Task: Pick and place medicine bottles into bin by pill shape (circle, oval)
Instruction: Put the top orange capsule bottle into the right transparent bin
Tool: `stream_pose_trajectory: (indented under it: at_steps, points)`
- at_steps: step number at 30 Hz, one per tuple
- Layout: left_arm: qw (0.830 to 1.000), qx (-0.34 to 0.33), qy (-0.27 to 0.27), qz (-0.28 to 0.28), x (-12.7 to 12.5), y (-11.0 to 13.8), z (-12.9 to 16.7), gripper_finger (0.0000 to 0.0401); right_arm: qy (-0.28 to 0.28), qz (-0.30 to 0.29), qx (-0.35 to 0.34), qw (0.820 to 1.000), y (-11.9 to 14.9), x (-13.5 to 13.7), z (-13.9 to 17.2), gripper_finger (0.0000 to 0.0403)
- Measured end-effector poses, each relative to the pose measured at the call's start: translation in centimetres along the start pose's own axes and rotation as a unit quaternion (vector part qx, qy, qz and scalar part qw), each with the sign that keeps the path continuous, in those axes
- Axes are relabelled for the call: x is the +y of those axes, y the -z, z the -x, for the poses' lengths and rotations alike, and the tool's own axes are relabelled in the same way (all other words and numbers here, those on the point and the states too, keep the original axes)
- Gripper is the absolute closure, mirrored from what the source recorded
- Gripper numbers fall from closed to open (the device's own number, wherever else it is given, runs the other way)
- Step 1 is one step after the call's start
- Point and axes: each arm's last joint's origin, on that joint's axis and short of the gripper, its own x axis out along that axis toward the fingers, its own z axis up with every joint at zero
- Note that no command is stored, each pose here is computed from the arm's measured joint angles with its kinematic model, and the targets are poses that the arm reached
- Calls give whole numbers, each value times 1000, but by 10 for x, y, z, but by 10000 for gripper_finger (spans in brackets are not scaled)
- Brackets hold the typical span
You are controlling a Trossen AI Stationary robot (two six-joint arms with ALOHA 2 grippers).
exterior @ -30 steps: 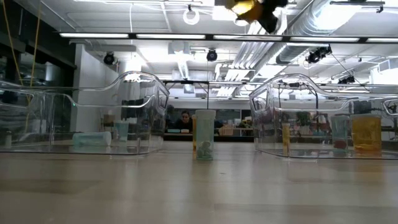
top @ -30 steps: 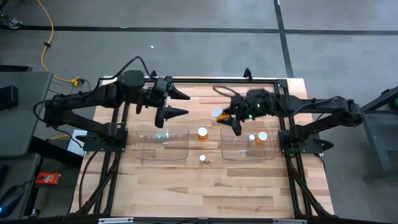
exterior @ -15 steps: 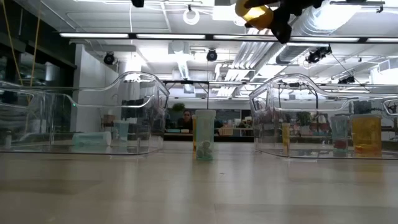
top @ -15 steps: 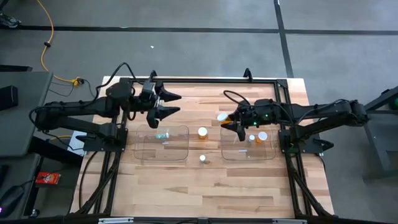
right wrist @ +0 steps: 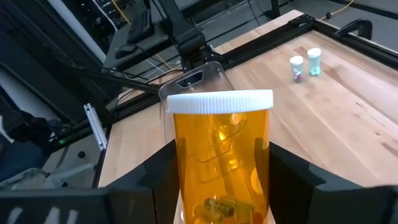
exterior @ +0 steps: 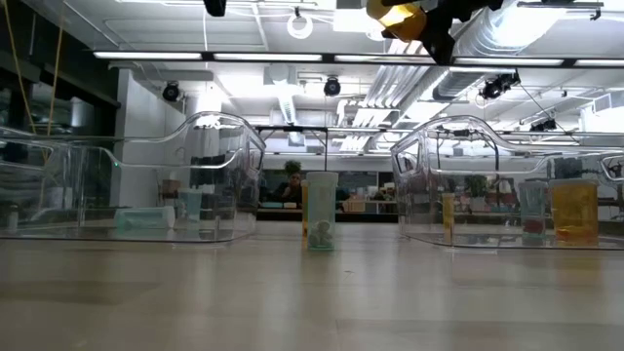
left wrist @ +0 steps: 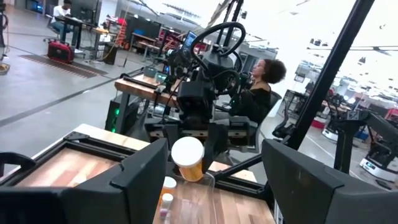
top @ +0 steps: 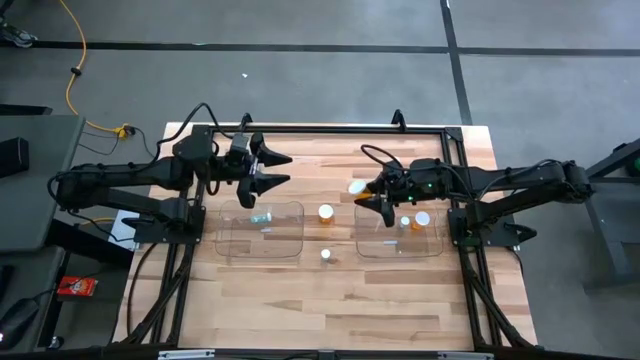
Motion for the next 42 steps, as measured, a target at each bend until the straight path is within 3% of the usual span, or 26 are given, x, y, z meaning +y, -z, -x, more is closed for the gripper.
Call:
stream_pose_trajectory:
  at_steps: [5,9,15,19,26,36,42]
  points:
    - [1000,4,-1,1,0,1,0,153,-17,-9,26,999,3,0,0,222]
    - [1000,4,-2,1,0,1,0,153,9,-25,108,994,19,-5,2,222]
    - [1000,12,-5,2,1,2,0,153,70,-14,247,966,47,-13,4,222]
    - [1000,17,-9,3,1,4,0,153,84,35,308,947,60,-19,-4,222]
    - [1000,18,-9,3,1,4,0,153,75,126,381,913,80,-28,-26,222]
    - [1000,18,-9,3,1,4,0,153,89,156,444,878,100,-37,-41,222]
    - [1000,18,-9,3,1,4,0,153,93,155,457,871,104,-39,-44,222]
